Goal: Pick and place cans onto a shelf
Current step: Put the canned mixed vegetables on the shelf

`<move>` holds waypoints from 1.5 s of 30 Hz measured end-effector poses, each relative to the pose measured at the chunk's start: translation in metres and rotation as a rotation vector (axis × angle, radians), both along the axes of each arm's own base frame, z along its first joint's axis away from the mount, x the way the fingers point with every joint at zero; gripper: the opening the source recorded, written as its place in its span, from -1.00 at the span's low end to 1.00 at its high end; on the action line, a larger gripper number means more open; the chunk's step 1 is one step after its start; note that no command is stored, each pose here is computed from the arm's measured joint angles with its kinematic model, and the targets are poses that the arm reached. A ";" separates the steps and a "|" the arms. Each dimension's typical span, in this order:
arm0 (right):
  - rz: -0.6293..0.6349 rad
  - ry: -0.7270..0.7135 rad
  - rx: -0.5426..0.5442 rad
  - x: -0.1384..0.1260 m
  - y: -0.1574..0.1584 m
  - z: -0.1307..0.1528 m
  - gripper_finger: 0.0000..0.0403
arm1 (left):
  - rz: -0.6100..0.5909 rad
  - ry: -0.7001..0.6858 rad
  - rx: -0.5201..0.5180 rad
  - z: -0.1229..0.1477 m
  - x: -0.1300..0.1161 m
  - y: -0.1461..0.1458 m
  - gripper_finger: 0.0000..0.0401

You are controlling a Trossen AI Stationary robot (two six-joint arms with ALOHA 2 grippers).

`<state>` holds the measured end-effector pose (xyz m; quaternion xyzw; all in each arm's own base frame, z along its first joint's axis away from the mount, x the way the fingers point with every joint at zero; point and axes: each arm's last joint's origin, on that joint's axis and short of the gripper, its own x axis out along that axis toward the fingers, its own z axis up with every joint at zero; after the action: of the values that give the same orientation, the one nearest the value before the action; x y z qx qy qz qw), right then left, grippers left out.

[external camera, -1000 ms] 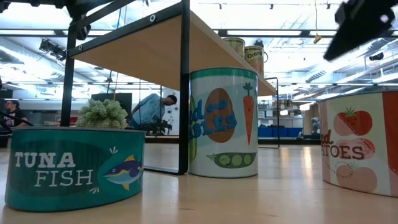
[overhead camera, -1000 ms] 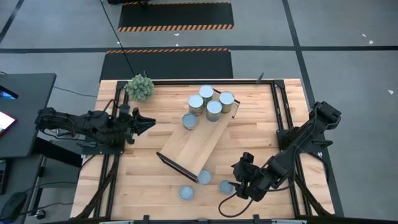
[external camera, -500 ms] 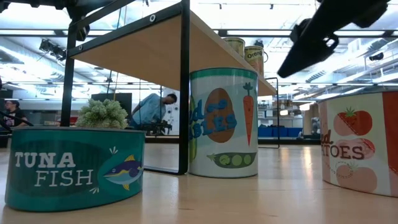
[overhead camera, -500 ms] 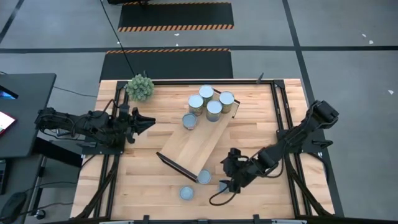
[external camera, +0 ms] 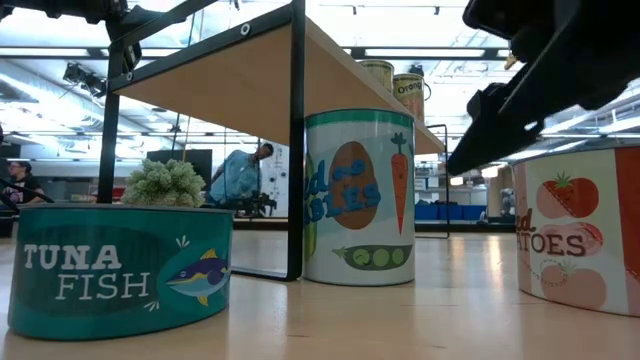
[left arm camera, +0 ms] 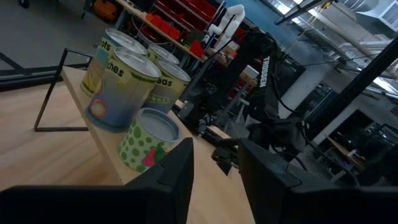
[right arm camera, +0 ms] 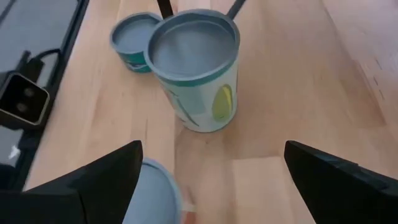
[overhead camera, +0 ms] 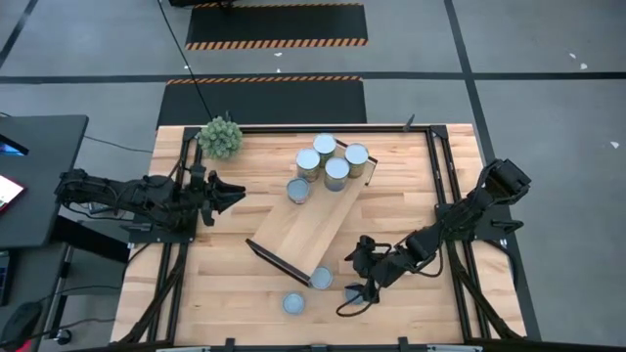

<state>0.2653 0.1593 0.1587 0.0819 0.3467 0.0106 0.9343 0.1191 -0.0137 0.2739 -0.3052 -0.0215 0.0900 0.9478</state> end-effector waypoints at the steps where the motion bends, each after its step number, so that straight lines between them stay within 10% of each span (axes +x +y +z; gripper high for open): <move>1: 0.012 0.003 -0.006 0.001 -0.002 0.000 0.99 | 0.002 -0.001 -0.006 0.000 0.000 0.000 -0.34; 45: 0.146 -0.092 -0.079 0.055 0.000 -0.026 0.99 | 0.042 0.015 -0.011 -0.002 0.000 0.001 -0.34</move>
<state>0.3199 0.1590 0.1329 0.0189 0.3084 0.0686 0.9486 0.1188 -0.0125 0.2721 -0.3089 -0.0201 0.1123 0.9442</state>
